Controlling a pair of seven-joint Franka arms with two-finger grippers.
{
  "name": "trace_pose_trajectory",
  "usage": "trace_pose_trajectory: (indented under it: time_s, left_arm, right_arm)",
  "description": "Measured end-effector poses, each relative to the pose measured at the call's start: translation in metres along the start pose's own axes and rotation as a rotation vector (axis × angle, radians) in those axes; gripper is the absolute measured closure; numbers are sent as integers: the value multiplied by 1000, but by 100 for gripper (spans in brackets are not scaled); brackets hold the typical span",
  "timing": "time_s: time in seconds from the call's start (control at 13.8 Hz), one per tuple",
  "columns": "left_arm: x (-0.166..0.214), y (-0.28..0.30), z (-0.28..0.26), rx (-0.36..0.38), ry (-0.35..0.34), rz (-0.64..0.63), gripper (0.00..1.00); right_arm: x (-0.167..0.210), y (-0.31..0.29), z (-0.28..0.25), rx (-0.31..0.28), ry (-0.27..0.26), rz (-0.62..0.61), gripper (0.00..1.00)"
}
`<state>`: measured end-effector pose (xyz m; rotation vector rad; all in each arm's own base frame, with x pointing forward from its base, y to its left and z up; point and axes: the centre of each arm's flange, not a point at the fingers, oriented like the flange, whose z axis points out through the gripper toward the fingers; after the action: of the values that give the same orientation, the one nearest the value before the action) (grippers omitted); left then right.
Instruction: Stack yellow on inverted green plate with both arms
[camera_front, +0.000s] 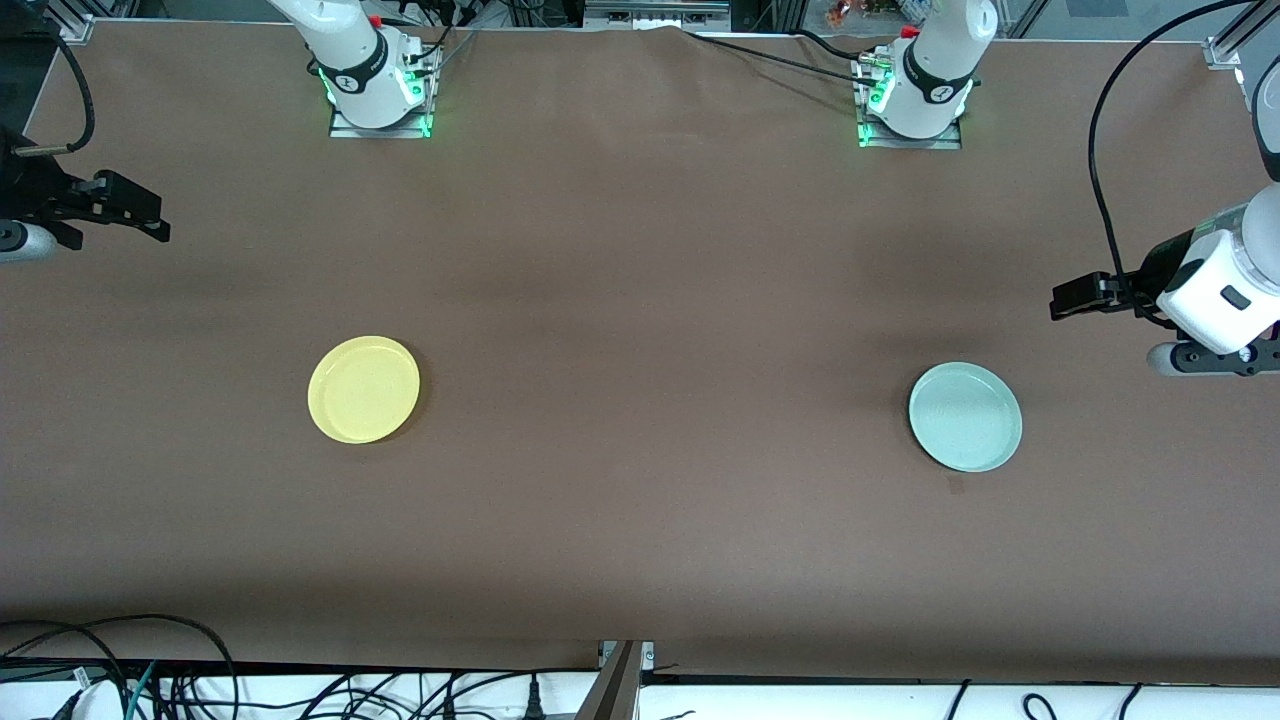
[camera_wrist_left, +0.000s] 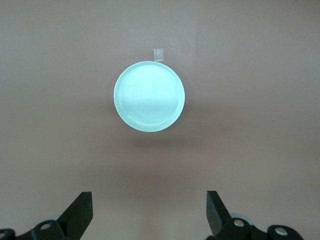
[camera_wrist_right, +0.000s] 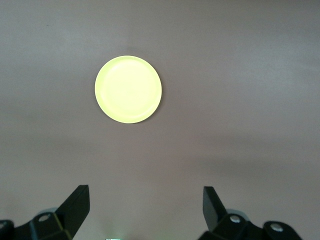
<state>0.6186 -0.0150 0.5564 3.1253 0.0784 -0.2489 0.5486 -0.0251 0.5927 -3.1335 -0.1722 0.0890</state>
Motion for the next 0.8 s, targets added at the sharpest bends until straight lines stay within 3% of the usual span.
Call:
trace_pose_trajectory:
  time_s: [0.8]
  left_arm:
    - [0,0,-2,-1,4,0,0]
  right_arm:
    - [0,0,0,0,0,0,0]
